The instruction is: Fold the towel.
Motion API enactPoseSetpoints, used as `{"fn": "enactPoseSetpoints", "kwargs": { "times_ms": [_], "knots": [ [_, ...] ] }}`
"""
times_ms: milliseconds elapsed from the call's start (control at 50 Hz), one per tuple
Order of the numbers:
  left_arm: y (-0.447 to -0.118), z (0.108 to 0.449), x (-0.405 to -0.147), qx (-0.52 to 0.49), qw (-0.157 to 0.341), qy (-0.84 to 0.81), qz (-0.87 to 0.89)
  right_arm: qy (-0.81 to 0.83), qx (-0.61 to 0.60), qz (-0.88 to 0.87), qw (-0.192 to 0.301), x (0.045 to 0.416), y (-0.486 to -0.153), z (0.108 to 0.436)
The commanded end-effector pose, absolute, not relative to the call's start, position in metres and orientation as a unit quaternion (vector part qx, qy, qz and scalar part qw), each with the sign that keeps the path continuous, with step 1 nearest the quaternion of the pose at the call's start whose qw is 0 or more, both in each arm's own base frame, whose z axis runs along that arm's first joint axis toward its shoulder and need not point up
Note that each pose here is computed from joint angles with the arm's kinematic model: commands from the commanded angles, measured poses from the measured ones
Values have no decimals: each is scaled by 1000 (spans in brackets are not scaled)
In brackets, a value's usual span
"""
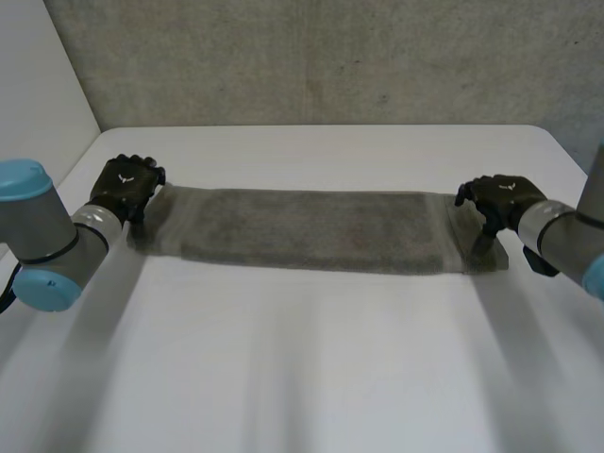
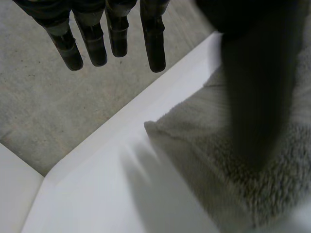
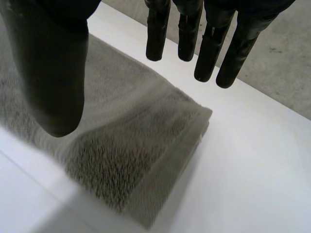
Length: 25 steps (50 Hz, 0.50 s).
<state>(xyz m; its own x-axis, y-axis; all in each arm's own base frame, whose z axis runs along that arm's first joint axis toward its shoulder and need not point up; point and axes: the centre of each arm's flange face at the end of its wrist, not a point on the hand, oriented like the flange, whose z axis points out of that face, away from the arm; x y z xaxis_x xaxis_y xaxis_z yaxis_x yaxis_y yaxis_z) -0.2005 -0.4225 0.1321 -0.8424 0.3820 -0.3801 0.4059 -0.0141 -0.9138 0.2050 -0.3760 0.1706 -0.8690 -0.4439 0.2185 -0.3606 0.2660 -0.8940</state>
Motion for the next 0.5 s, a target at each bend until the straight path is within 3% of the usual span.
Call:
{"fn": "enactPoseSetpoints", "kwargs": {
  "times_ms": [20,180,500],
  "knots": [
    [-425,118,-200,293,23,699,-652,800,-255,-543,30,199,-369,146],
    [-428,109,-201,294,25,696,-654,800,-265,-538,20,198,-370,115],
    [-425,104,-201,292,24,703,-648,791,-263,-552,11,197,-378,109]
  ]
}}
